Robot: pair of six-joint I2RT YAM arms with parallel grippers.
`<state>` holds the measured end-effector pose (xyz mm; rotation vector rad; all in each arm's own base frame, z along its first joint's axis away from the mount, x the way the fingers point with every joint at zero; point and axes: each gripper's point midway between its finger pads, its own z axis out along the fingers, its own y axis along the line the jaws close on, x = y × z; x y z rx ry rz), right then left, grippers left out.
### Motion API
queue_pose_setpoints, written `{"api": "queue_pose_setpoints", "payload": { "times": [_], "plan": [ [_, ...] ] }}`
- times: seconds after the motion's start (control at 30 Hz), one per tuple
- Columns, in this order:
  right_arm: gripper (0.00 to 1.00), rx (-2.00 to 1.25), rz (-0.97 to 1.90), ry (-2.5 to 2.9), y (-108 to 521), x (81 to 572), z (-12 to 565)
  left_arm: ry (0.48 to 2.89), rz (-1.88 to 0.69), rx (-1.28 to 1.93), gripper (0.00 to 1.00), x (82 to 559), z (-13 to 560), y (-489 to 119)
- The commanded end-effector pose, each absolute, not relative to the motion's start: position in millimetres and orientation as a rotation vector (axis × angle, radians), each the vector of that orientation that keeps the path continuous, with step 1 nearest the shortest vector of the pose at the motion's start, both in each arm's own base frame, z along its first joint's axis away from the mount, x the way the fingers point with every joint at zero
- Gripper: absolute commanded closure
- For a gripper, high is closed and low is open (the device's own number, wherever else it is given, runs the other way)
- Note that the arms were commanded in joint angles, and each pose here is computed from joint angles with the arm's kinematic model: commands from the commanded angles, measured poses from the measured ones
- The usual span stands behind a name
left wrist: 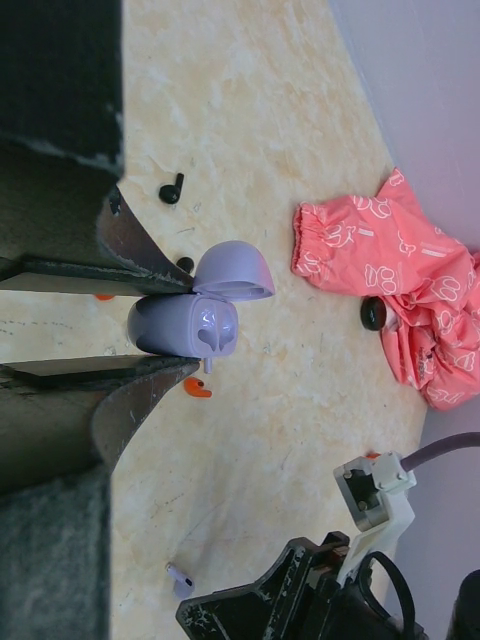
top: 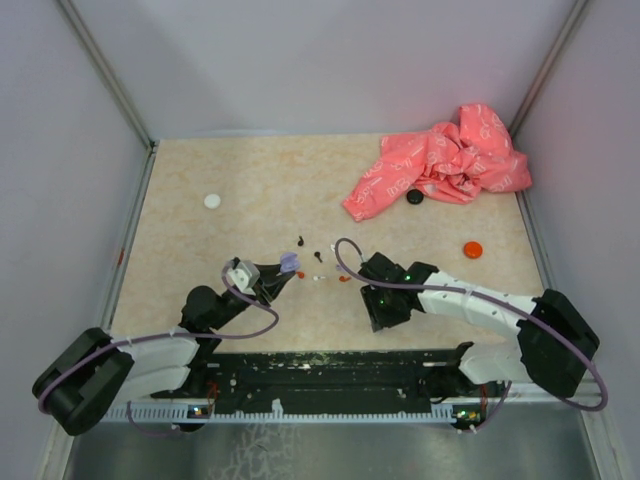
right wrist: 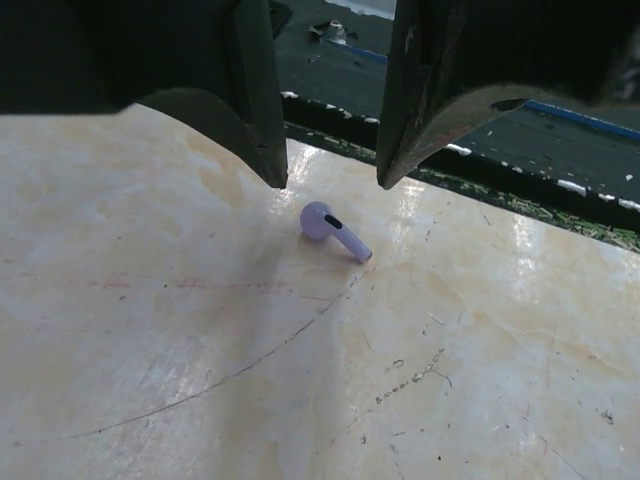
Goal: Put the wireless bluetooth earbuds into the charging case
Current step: Pick up the earbud from the center of the board.
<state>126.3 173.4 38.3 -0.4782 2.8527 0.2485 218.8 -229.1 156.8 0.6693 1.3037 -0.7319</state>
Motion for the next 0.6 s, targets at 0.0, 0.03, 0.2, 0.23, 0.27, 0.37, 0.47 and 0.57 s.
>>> {"api": "queue_pose_setpoints", "payload": {
  "times": [0.0,0.03,0.2,0.23,0.27,0.37,0.47,0.57],
  "plan": [
    [0.59,-0.414,0.22,2.875,176.7,124.3,32.3,1.283,-0.756,0.671,0.99,214.2,161.9,-230.6],
    [0.6,-0.412,0.21,2.883,175.6,123.2,29.8,1.283,-0.757,0.671,0.99,214.1,162.1,-230.6],
    [0.66,-0.425,0.16,2.893,173.2,125.4,22.1,1.284,-0.757,0.672,0.99,213.9,161.5,-230.5],
    [0.67,-0.426,0.16,2.89,174.3,126.7,21.3,1.284,-0.755,0.672,0.99,214.2,161.5,-230.4],
    [0.67,-0.431,0.155,2.89,174.6,127.3,19.8,1.287,-0.752,0.671,0.99,214.7,161.0,-230.1],
    [0.71,-0.442,0.134,2.898,174.9,129.0,14.4,1.285,-0.749,0.67,0.99,215.0,161.5,-229.8],
    [0.74,-0.46,0.107,2.905,175.2,131.3,10.0,1.285,-0.747,0.67,0.99,215.1,161.5,-229.6],
    [0.75,-0.486,0.071,2.893,175.6,137.6,9.5,1.287,-0.743,0.669,0.99,215.2,161.3,-228.8]
  ]
}}
